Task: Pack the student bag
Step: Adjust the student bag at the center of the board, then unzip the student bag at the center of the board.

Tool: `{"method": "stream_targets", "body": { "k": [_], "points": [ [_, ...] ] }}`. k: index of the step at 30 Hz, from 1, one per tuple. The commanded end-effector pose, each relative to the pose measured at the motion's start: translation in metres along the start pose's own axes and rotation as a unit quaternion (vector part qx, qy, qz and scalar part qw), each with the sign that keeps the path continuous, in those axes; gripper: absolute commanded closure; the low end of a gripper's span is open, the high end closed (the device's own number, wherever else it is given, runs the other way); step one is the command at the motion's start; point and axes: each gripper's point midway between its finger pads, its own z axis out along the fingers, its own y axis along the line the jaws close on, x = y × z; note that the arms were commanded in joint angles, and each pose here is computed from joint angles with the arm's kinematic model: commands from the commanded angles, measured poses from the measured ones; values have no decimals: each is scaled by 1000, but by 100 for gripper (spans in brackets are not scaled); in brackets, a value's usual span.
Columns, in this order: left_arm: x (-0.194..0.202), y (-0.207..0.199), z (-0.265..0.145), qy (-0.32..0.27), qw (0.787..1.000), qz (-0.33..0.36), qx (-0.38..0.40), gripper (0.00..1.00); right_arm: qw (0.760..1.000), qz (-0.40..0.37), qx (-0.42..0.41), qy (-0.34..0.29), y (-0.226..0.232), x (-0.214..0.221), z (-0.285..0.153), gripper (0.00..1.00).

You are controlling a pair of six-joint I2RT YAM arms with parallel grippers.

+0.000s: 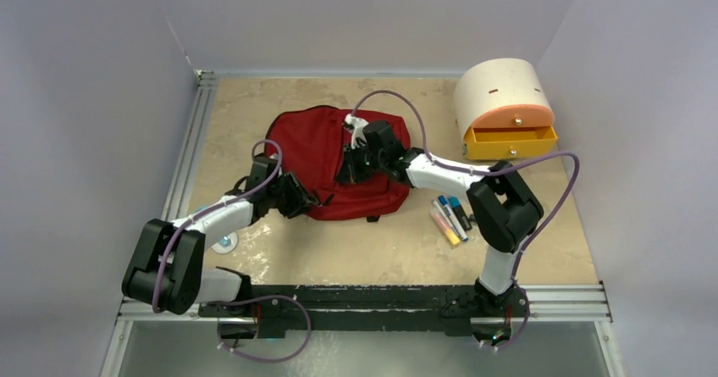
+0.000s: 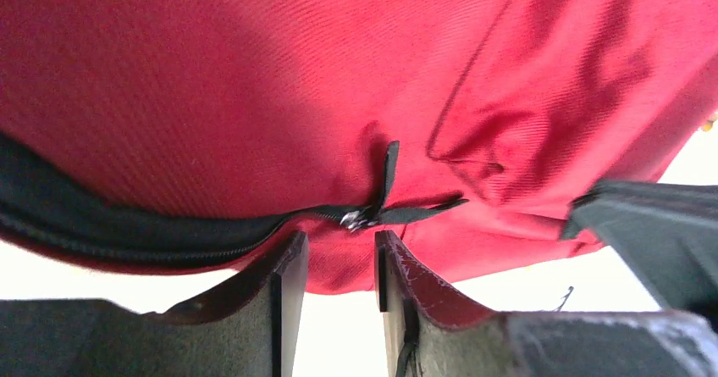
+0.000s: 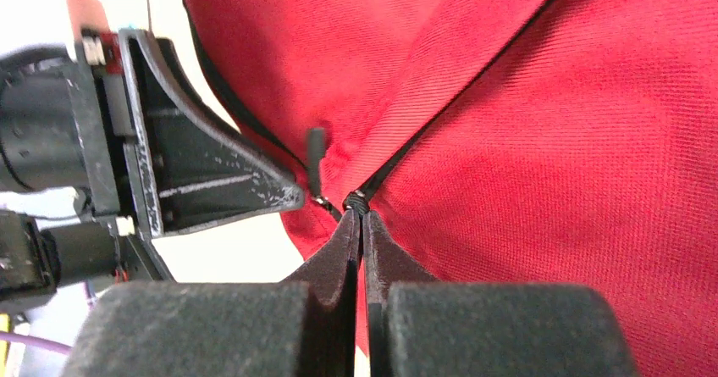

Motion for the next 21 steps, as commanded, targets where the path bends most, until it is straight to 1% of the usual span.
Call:
{"method": "stream_targets", "body": {
  "k": [1,5,10,21],
  "points": [
    [6,17,9,-3,1000,-12,-20,66,998,36,-19,-49,1,-43,-9,100],
    [9,29,17,5,999,-21,-47,66,997,45,-26,-56,-2,-52,-8,100],
    [14,44,24,15,997,-27,-76,66,994,64,-21,-81,-13,-73,-11,100],
    [20,61,26,22,994,-31,-104,66,986,80,-11,-147,-26,-126,-21,100]
  ]
}}
